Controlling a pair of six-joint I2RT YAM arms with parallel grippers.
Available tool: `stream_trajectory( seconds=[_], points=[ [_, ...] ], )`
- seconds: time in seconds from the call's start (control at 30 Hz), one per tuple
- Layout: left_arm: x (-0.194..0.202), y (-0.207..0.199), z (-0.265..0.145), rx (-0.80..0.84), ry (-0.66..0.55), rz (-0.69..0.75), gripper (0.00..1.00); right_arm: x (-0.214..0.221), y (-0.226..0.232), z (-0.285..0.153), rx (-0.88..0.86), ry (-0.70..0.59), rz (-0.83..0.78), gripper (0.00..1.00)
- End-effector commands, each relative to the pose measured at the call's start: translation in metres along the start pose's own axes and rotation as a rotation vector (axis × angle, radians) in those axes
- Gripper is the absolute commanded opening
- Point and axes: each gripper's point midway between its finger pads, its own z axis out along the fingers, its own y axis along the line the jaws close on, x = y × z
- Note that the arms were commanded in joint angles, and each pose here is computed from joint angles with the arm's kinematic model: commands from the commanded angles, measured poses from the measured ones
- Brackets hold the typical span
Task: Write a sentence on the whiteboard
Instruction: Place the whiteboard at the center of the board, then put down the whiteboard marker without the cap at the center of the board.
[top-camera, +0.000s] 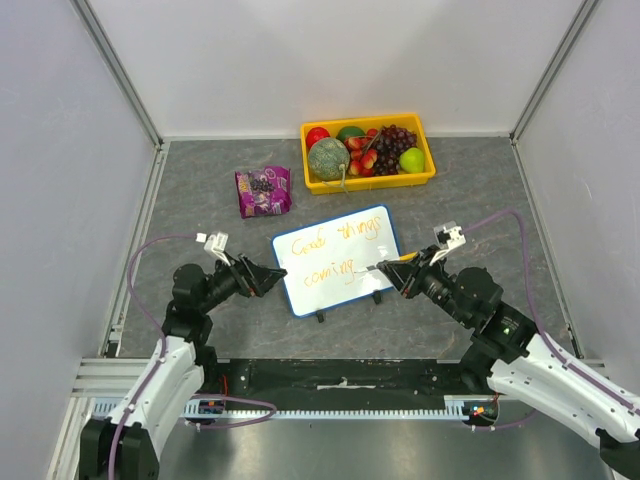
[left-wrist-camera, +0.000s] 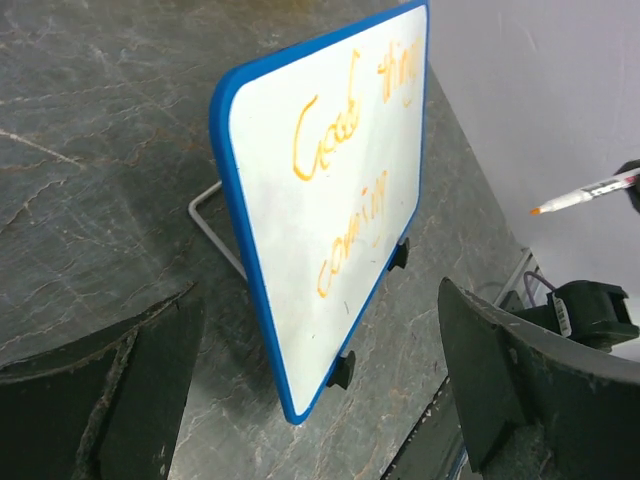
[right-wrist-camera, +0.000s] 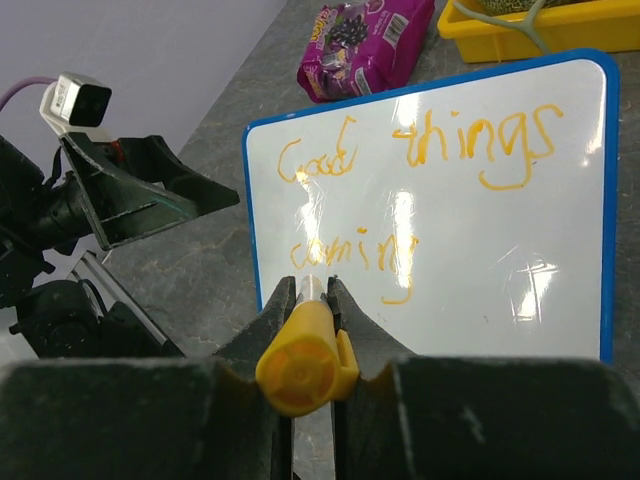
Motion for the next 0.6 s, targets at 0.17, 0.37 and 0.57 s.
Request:
stream_trajectory(
  seconds=[0.17,0.37,0.57],
  points=[
    [-0.037,-0.039,-0.008,0.034,-0.017,-0.022,1.0,0.027,0.002,-0.003,-0.033,0.093,0.069,0.0],
    [-0.059,-0.062,-0.008,0.057,0.029,-0.022,1.0,0.067,-0.007,-0.008,-0.031,0.197,0.158,0.0],
    [-0.07,-0.077,-0.009,0.067,0.095,0.016,1.0,0.093,-0.012,-0.014,-0.037,0.258,0.215,0.0]
  ],
)
